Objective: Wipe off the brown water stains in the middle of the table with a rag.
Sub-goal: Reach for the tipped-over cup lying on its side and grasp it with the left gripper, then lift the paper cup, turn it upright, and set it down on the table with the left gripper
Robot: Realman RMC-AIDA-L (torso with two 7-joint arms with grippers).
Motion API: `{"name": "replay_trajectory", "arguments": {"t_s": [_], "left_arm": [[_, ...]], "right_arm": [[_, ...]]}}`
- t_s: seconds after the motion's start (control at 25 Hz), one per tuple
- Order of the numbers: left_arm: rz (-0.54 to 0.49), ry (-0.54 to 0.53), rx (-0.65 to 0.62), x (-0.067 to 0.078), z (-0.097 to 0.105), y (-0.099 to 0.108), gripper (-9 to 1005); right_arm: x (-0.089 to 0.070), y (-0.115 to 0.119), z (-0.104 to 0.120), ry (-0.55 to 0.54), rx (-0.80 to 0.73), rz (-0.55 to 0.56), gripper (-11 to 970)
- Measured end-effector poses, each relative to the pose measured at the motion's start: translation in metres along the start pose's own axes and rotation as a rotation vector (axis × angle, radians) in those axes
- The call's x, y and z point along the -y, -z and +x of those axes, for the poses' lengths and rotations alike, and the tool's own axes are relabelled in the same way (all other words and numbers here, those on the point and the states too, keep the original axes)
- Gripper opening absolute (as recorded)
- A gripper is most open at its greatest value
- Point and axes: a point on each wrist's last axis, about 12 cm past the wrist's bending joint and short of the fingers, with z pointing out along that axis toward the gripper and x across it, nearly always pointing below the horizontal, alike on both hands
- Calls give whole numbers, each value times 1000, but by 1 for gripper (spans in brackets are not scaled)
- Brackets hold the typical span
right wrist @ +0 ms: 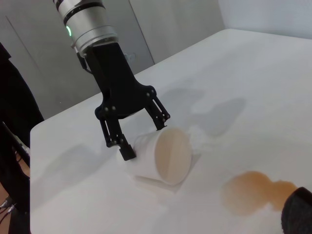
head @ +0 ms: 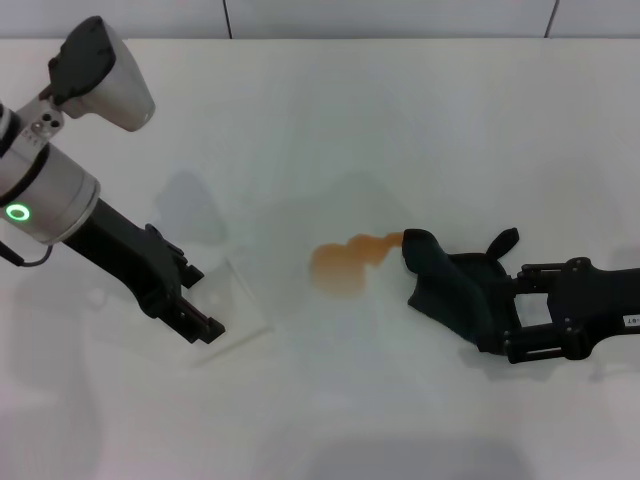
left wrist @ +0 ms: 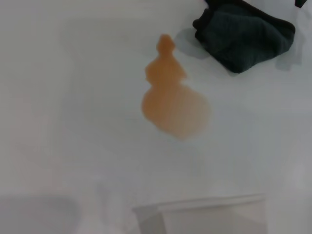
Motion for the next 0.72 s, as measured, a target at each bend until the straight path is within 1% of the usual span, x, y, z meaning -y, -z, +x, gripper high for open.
{"name": "replay_trajectory", "arguments": {"t_s": [0.4, 0.6, 0.72], "left_arm": [[-6, -4, 7, -1, -1, 0, 860], [-4, -2, 10, 0, -2, 2, 725], [-10, -3, 14, -1, -3, 4, 690]], "right_arm": [[0, 0, 0, 0, 1, 1, 777], [0, 0, 0, 0, 1, 2, 777], [0, 1, 0, -1, 2, 3, 778]]}}
